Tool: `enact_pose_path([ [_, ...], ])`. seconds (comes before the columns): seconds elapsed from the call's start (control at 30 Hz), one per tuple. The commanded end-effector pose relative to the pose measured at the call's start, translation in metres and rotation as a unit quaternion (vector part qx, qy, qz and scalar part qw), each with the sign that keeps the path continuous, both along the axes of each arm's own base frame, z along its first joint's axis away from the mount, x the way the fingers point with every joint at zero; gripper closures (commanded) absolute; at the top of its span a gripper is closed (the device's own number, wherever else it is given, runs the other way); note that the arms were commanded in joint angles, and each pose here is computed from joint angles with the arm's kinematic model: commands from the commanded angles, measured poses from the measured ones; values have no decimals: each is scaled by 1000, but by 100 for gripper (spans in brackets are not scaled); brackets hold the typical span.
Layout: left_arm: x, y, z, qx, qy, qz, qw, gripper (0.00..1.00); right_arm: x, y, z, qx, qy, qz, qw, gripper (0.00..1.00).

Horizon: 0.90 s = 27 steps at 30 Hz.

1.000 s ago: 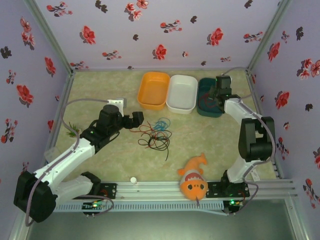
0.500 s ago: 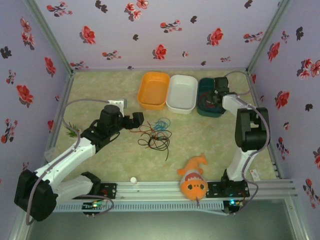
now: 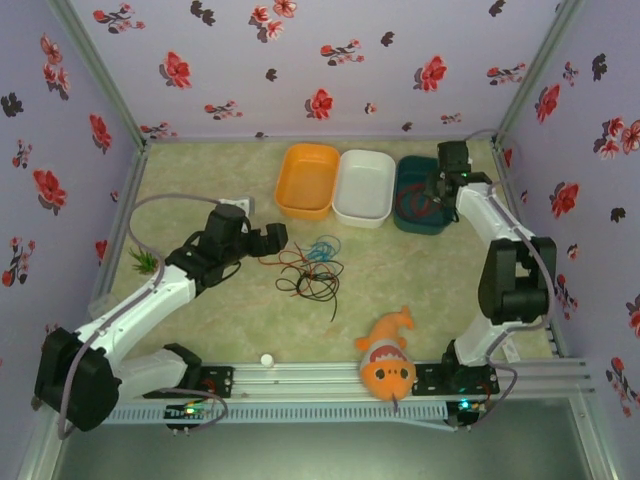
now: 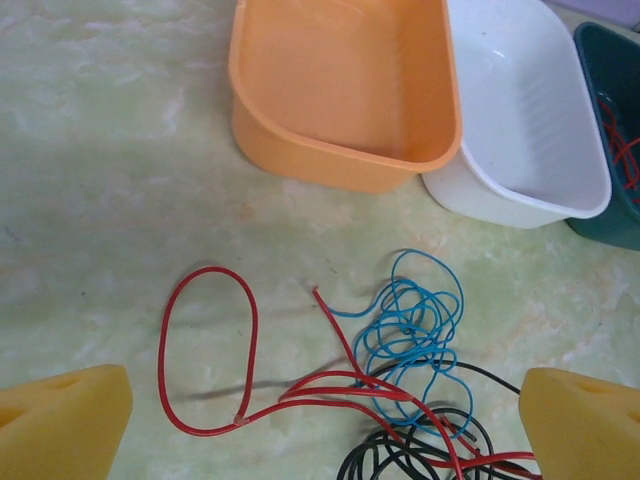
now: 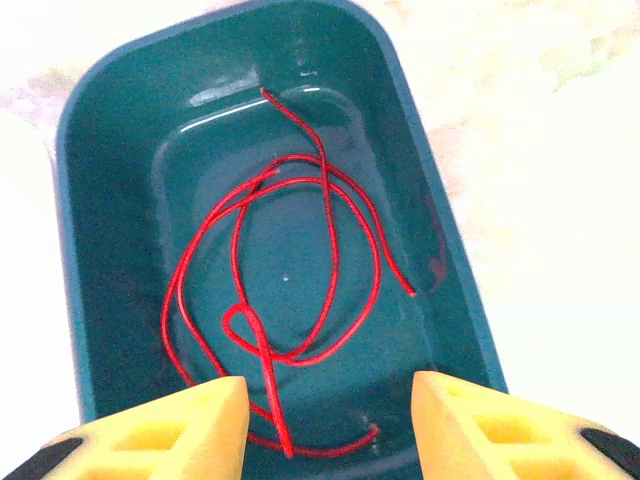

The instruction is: Untangle the cables

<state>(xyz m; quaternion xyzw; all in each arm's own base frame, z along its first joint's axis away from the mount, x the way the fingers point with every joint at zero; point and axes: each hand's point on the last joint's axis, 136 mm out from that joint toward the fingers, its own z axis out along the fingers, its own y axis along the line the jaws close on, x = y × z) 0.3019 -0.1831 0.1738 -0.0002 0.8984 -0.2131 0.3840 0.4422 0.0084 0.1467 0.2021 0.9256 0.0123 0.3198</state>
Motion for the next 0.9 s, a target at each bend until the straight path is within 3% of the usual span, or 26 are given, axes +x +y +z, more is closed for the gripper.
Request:
enact_pose_path([
  [0.0, 3, 9, -4, 4, 27, 31, 999, 0, -19, 3, 29, 3, -6, 4, 1000, 53],
  [0.23, 6, 18, -27, 16, 78, 58, 995, 0, -61, 68, 54, 19, -4, 85, 996, 52],
  [0.37, 6, 21, -41, 18, 104, 69, 992, 1, -85, 133, 56, 26, -2, 177, 984, 52],
  [0.63, 7, 49, -65, -5, 141, 134, 981, 0, -134, 265, 30, 3, 42, 376, 926, 47],
  [0.87, 6, 77, -70, -29, 141, 187, 972, 0, -154, 328, -18, -55, 122, 471, 872, 44],
])
